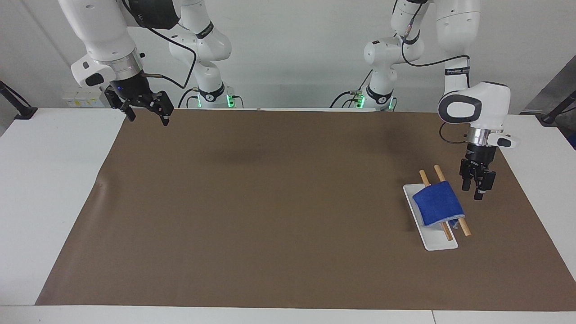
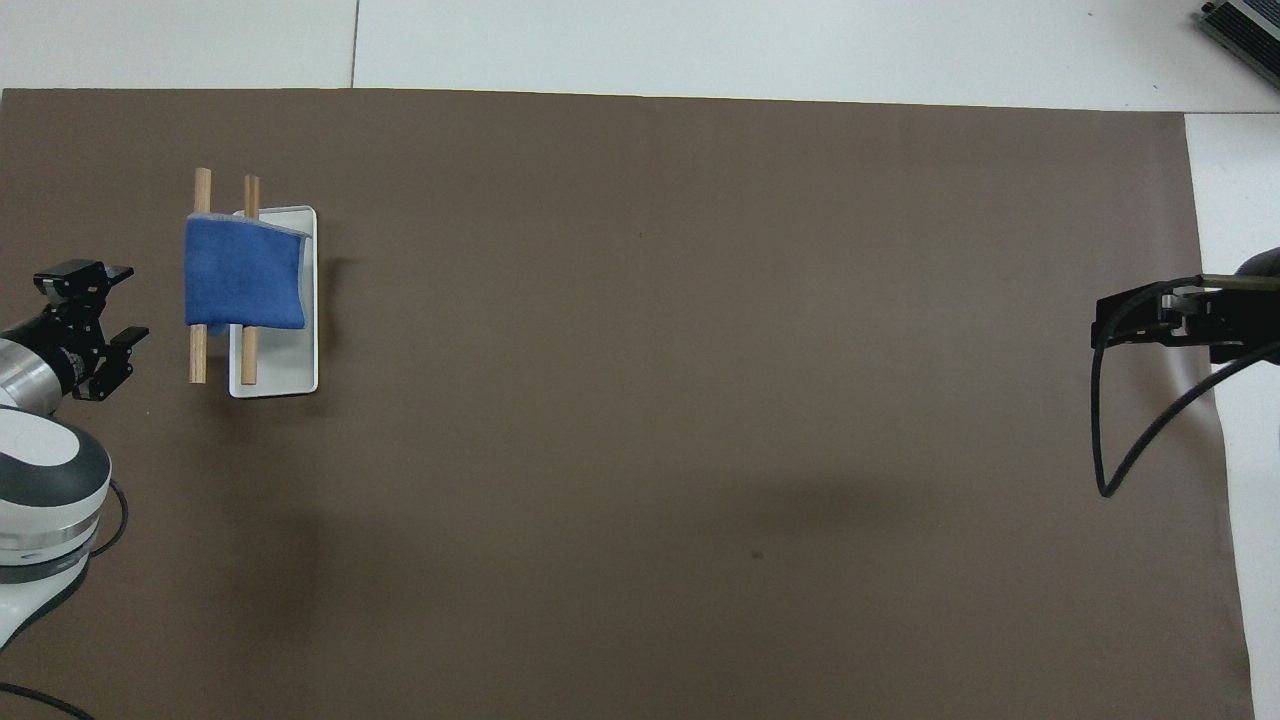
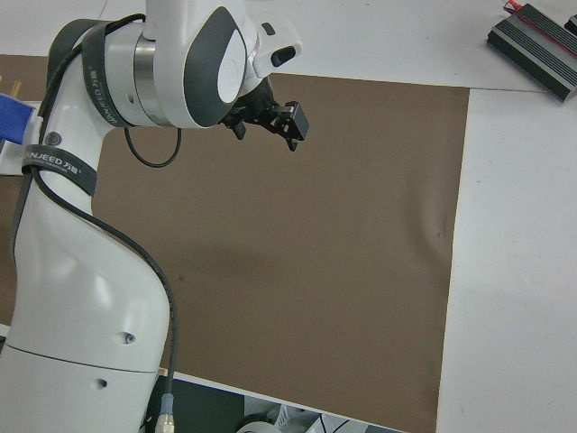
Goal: Right arm passes towel to left arm to hang
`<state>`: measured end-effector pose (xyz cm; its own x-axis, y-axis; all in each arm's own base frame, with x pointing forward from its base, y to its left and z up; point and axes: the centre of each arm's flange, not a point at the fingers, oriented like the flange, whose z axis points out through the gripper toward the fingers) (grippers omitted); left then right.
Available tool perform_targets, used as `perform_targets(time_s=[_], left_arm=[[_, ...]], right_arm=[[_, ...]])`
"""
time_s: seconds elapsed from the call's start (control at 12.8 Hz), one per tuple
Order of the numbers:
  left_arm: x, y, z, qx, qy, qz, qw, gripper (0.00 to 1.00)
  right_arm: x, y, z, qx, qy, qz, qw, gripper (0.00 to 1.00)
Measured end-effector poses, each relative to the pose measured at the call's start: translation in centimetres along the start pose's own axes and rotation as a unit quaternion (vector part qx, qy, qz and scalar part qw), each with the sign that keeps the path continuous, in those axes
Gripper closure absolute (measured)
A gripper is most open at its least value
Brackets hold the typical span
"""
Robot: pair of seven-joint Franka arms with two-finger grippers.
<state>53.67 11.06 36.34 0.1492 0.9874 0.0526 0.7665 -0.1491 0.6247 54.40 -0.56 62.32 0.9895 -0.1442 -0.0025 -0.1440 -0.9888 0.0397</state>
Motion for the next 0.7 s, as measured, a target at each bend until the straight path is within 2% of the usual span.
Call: perform_targets(time_s=[0.16,0.23,0.31,0.54,0.7], left_arm=[[0.0,0.9,0.1,0.009,-0.030,0.028,0.999,0.24],[0.6,1.8,0.0,0.020,-0.057,0.049,0.997,0.30],[2.0,3.2,-0.7,0.039,-0.091,0.079,0.992,0.30],[5.5,6.6,-4.1,0.100,-0.146,0.164,0.971,0.29],[5.3,8.9,-6.9,0.139,-0.168,0.217,0.951,0.29]], right_arm=[[-0.1,-0.6,0.0,-0.001,0.000,-0.005,1.000,0.00],[-0.1,-1.0,0.0,-0.001,0.000,-0.009,1.000,0.00],[-0.1,-1.3,0.1,-0.001,0.000,-0.012,1.000,0.00],[-0.1,-1.6,0.1,-0.001,0.000,-0.011,1.000,0.00],[-0.2,-1.8,0.1,0.000,-0.001,-0.012,1.000,0.00]])
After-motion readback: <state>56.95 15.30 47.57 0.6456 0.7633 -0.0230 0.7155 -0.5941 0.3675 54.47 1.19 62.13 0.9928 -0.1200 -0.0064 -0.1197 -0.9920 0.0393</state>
